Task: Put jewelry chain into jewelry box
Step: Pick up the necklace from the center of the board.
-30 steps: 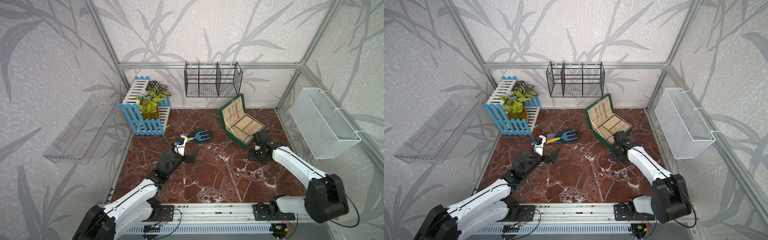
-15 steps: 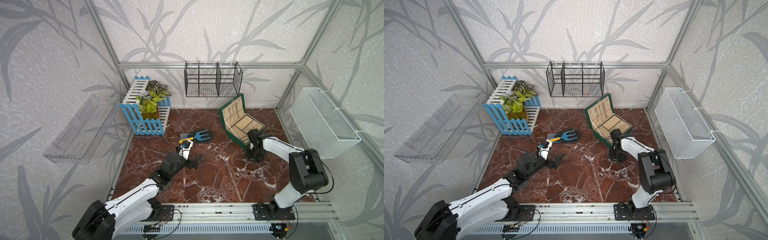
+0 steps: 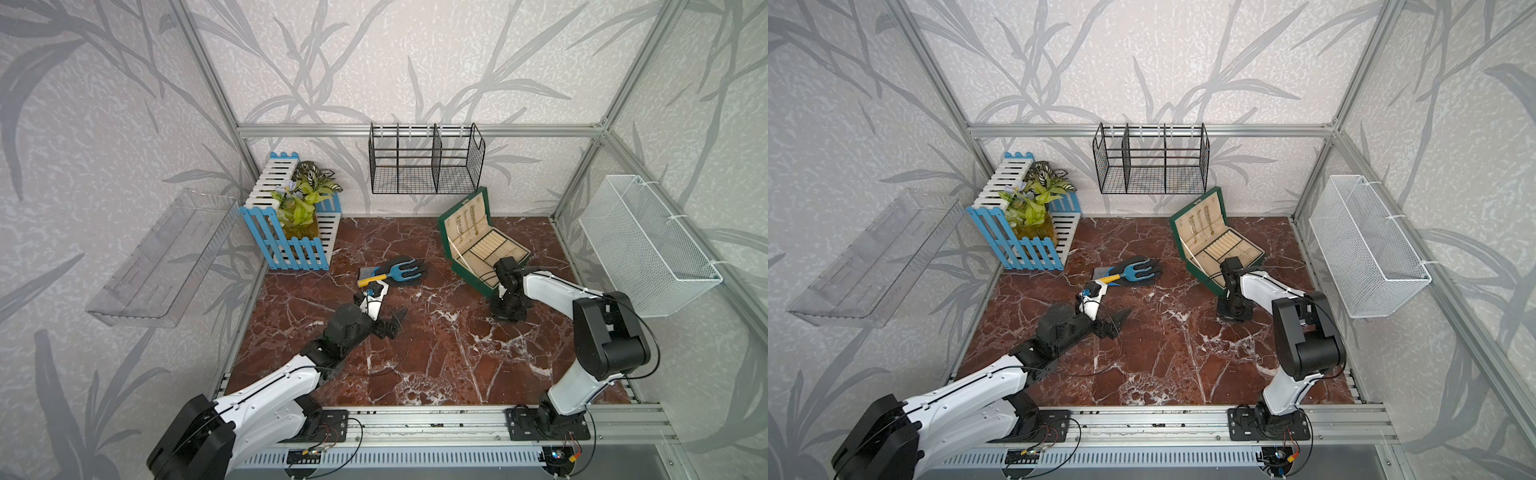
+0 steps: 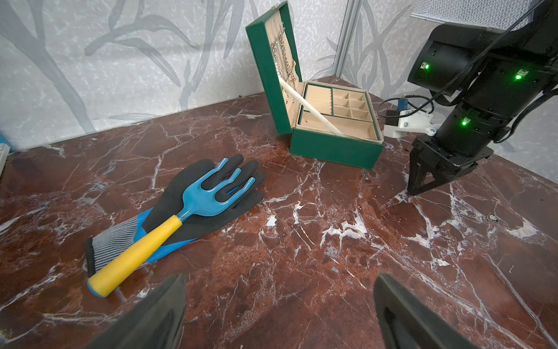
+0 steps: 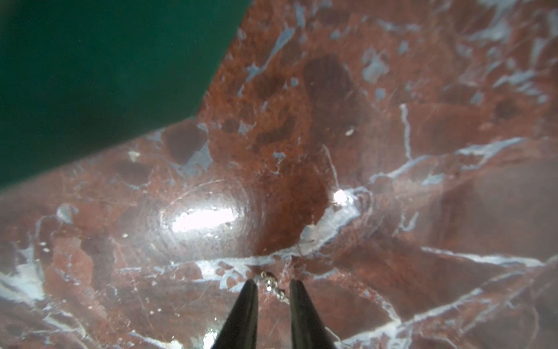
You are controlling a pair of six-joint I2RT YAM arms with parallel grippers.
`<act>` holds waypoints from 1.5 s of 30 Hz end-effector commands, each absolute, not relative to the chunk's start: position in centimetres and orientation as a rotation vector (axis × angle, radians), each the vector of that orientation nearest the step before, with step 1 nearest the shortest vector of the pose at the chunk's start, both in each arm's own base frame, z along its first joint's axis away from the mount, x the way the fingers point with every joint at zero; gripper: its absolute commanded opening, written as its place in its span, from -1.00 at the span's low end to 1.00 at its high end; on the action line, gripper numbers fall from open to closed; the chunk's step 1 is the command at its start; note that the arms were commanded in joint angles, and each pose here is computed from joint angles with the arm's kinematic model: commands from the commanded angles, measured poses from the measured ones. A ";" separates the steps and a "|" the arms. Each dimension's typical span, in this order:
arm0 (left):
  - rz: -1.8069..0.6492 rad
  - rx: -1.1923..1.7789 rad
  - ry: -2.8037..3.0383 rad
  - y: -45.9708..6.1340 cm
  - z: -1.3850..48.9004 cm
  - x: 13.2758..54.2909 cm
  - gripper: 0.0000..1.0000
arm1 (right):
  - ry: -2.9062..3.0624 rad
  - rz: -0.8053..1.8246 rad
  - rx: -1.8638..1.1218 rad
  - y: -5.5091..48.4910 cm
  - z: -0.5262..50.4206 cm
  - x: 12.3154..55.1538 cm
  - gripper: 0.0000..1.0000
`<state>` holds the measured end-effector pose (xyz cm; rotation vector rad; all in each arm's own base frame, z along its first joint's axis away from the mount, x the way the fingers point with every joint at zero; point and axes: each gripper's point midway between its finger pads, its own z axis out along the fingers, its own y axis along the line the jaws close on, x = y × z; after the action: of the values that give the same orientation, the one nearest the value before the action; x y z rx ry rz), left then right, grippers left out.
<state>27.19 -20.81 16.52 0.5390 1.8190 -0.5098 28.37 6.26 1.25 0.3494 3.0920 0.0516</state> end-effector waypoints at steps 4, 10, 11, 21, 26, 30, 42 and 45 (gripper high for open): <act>-0.504 0.541 1.804 -21.1 17.3 27.4 0.99 | 3.159 0.035 0.327 6.5 0.0 27.5 -0.60; -0.501 0.531 1.806 -20.9 17.4 27.3 0.99 | 3.173 0.034 0.290 7.3 -0.2 27.2 -0.93; -0.501 0.529 1.808 -20.9 17.3 27.3 0.99 | 3.176 0.037 0.283 7.5 -0.2 27.1 -1.00; -0.571 0.557 1.829 -21.6 16.1 26.2 0.99 | 3.078 0.258 0.044 13.5 3.1 26.3 -1.00; -0.677 0.615 1.793 -23.6 15.9 25.1 0.99 | 3.013 0.411 -0.024 15.9 4.7 26.1 -1.00; -0.759 0.679 1.766 -26.3 15.6 24.5 0.98 | 2.966 0.480 -0.053 16.7 5.7 26.2 -1.00; -0.962 0.801 1.658 -35.7 13.4 23.3 0.54 | 2.817 0.676 -0.045 18.3 8.9 26.3 -1.00; -0.994 0.791 1.650 -37.4 12.7 24.1 0.49 | 2.791 0.702 -0.028 18.4 9.6 26.3 -1.00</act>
<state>23.38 -35.32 10.04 0.8296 1.7738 -0.9124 26.13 17.78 8.45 -0.0471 2.8398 0.6387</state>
